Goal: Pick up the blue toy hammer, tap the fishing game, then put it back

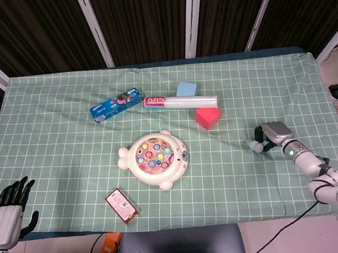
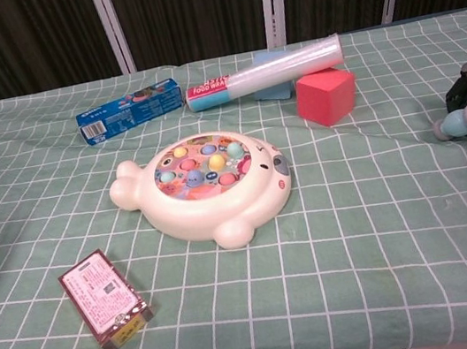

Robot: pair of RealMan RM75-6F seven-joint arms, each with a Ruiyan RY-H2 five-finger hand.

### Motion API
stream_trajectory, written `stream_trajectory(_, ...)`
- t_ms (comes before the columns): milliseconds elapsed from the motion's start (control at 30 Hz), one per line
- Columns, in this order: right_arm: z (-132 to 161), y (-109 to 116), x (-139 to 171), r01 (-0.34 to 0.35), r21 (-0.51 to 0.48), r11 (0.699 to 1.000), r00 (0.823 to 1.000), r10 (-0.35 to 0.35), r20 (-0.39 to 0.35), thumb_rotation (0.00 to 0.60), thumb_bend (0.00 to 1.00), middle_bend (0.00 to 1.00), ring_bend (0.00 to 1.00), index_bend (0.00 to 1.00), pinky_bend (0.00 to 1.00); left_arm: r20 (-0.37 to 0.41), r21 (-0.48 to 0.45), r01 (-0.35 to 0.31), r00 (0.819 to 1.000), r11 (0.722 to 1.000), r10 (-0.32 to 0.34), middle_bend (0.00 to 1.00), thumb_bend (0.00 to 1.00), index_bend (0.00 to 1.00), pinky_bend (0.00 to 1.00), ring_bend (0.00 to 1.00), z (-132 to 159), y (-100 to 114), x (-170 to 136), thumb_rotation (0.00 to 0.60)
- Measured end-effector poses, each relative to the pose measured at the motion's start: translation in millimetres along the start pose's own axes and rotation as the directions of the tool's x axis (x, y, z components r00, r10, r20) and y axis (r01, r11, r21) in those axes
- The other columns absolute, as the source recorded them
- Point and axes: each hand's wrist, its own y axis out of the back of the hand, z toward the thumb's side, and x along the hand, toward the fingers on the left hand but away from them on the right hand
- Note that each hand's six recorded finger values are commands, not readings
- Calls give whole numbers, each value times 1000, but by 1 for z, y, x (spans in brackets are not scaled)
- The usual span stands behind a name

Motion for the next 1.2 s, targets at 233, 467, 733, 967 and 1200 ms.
stream_trajectory(233,-2,6,0,28,-9,1000,1000,-28,5,600,409,568,610,585,640,-1,0,0,1000,1000,0,11,428,0,98,0,0,0,0,600)
stream_trajectory(467,-6,8,-1,36,-5,999,999,-36,21,600,408,558,609,575,639,0,0,2,1000,1000,-2,12,428,0,98,0,0,0,0,600)
stream_trajectory(733,-10,9,-2,40,-10,999,998,-40,38,600,408,555,609,571,639,-1,0,4,1000,1000,-4,15,428,0,99,0,0,-1,0,600)
stream_trajectory(967,-15,15,0,60,-14,998,997,-60,44,600,408,544,605,556,637,0,0,1,1000,1000,-1,16,428,0,99,0,0,0,0,600)
stream_trajectory(1200,-21,19,5,70,-21,997,996,-69,50,600,408,525,599,529,633,5,0,1,1000,1000,-1,18,428,0,99,0,1,0,0,600)
